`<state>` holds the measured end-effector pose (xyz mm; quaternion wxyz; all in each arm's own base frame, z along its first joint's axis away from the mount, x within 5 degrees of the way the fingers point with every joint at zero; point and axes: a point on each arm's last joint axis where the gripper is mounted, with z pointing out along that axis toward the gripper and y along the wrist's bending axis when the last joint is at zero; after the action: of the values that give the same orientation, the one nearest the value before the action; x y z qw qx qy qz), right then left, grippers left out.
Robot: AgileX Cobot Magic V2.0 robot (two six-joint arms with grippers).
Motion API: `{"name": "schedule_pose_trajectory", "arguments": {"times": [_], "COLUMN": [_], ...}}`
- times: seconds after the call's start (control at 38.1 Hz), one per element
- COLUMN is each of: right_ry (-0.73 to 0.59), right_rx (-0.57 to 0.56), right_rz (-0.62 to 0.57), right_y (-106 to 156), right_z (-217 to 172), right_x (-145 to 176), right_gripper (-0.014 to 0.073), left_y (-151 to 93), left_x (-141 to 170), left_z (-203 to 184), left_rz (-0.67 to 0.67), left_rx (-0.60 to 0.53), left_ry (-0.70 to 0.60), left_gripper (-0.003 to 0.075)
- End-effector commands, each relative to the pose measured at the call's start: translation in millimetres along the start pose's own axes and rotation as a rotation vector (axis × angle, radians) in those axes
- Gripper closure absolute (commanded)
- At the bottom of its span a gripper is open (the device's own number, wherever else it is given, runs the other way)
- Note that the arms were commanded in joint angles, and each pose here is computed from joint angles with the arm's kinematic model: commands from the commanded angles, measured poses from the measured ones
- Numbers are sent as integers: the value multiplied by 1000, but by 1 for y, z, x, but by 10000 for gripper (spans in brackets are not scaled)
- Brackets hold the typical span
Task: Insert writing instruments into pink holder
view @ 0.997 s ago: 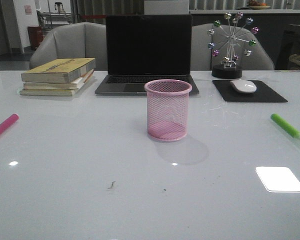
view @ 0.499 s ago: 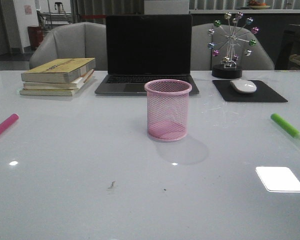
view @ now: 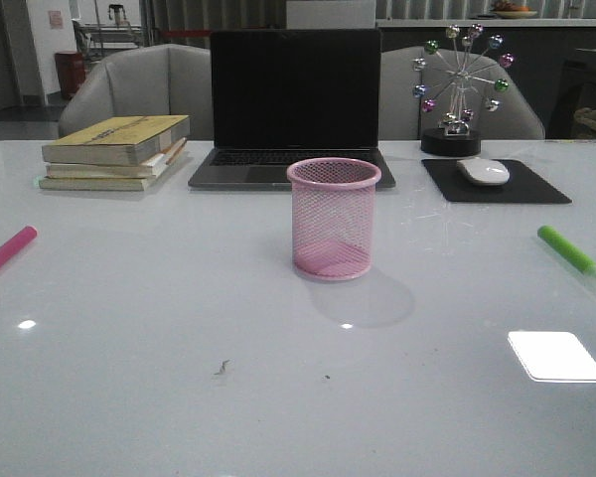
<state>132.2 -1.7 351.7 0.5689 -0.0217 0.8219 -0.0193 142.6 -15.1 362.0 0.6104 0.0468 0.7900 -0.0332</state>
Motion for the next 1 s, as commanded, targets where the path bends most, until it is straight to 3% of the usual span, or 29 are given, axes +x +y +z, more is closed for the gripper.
{"name": "schedule_pose_trajectory", "arguments": {"times": [0.0, 0.68, 0.97], "right_ry": [-107, -106, -39], "right_rx": [13, 13, 6], "right_rz": [-17, -17, -17], "right_y": [-1, -1, -1], "right_z": [-4, -4, -4], "right_x": [-17, -17, -11], "right_gripper": [538, 538, 523], "left_y": [1, 1, 1], "left_x": [-17, -17, -17], "left_z": [-4, -4, -4], "left_rz": [-19, -19, -19], "left_rx": [-4, -4, -4], "left_ry": [-121, -121, -121], "left_gripper": [627, 627, 627]}}
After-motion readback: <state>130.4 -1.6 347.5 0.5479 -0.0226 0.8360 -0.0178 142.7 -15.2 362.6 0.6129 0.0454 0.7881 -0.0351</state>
